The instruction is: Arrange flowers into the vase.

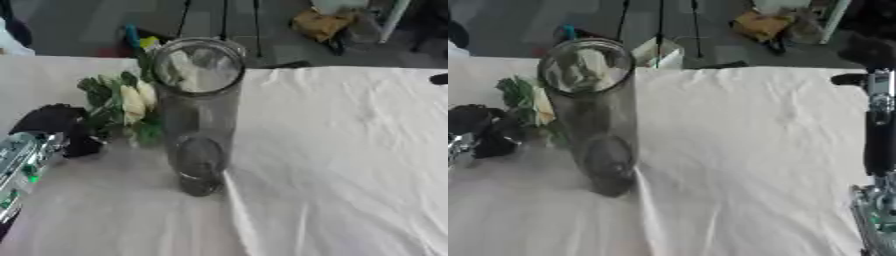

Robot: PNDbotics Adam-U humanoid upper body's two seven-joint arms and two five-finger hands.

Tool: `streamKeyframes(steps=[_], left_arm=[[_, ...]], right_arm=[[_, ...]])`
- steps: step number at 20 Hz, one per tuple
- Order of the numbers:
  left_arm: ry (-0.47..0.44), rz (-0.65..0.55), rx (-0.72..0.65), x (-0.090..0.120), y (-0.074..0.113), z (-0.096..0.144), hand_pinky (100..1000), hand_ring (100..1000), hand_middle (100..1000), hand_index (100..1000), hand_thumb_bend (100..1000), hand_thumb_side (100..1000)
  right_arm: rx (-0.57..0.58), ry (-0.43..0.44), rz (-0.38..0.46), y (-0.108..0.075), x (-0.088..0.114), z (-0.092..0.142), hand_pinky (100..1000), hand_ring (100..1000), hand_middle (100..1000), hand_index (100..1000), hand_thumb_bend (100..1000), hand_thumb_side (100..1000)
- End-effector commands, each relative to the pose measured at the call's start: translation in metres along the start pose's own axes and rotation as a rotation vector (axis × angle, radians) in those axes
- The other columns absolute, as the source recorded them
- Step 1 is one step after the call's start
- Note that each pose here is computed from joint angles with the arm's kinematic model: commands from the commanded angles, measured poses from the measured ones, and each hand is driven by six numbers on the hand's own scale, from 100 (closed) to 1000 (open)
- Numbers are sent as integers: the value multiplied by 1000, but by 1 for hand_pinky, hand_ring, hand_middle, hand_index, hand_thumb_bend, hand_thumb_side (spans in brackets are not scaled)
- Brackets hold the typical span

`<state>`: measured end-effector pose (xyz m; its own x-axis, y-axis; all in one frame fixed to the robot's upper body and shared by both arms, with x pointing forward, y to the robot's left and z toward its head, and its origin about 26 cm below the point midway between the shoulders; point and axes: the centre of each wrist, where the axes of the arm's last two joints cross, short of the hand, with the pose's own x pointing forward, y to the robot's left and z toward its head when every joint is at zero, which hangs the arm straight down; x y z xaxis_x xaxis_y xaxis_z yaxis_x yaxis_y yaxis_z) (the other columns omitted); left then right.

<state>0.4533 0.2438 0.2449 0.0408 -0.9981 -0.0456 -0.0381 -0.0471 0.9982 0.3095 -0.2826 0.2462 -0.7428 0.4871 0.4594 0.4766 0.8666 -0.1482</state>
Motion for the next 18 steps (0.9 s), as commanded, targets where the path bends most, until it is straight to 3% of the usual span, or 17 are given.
streamKeyframes(steps=[1,6,18], left_arm=[[1,25,28,-3,4,-1,100,137,208,349,100,719],[-11,61,70,-3,5,-1,100,100,100,249,100,681],[-16,151,237,-1,20,1,100,100,100,127,100,680]], right_arm=[[-5,-27,-2,-4,5,-4,592,765,632,767,100,1000],[-5,-26,-3,-4,5,-4,592,765,632,767,100,1000],[-4,-23,-6,-4,5,-3,593,766,631,768,100,1000]])
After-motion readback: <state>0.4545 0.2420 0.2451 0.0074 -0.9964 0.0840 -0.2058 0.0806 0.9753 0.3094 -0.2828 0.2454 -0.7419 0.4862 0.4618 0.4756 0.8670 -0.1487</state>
